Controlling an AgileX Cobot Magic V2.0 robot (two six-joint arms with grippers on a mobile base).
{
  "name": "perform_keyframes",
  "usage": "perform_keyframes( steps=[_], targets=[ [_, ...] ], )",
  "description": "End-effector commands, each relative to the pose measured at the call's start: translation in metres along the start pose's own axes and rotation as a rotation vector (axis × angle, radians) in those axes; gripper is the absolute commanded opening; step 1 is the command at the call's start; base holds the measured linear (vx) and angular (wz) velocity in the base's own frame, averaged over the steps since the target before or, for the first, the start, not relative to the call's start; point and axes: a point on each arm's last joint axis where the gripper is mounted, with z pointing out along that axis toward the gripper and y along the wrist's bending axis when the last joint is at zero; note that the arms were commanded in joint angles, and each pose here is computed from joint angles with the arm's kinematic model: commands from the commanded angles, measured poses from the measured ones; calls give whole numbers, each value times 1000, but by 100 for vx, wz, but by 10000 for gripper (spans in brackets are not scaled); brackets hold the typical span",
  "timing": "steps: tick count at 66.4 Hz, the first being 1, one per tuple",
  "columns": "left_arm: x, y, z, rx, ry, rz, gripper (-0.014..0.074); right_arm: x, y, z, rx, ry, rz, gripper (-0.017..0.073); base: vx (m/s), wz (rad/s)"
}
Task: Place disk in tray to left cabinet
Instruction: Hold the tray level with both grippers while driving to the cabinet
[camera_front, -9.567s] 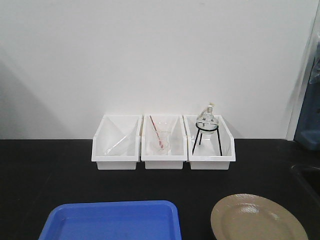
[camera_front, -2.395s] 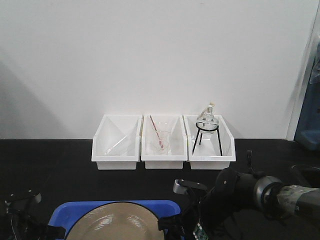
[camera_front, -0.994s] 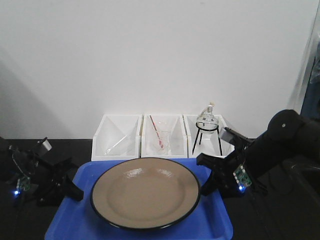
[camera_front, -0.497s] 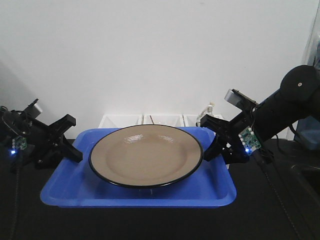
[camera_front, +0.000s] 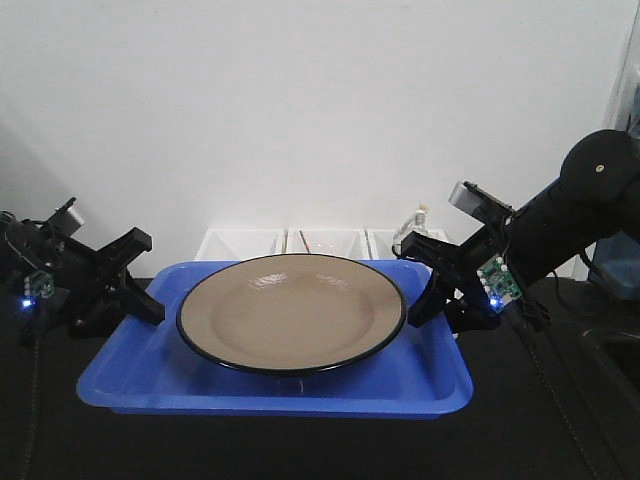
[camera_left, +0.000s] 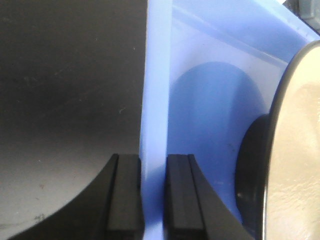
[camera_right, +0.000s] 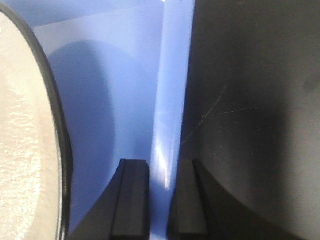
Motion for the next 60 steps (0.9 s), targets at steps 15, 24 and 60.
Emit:
perform_keyframes(
  steps=[15,24,60],
  targets=[
    [14,-48,-25,219,4,-3,-1,6,38,-31,-198,-75,-13,-6,0,0],
    [14,-48,-25,219,4,-3,-1,6,38,-31,-198,-75,-13,-6,0,0],
    [14,-48,-25,220,3,-5,0,6,39,-31,-198,-74,-13,-6,-2,2]
  ],
)
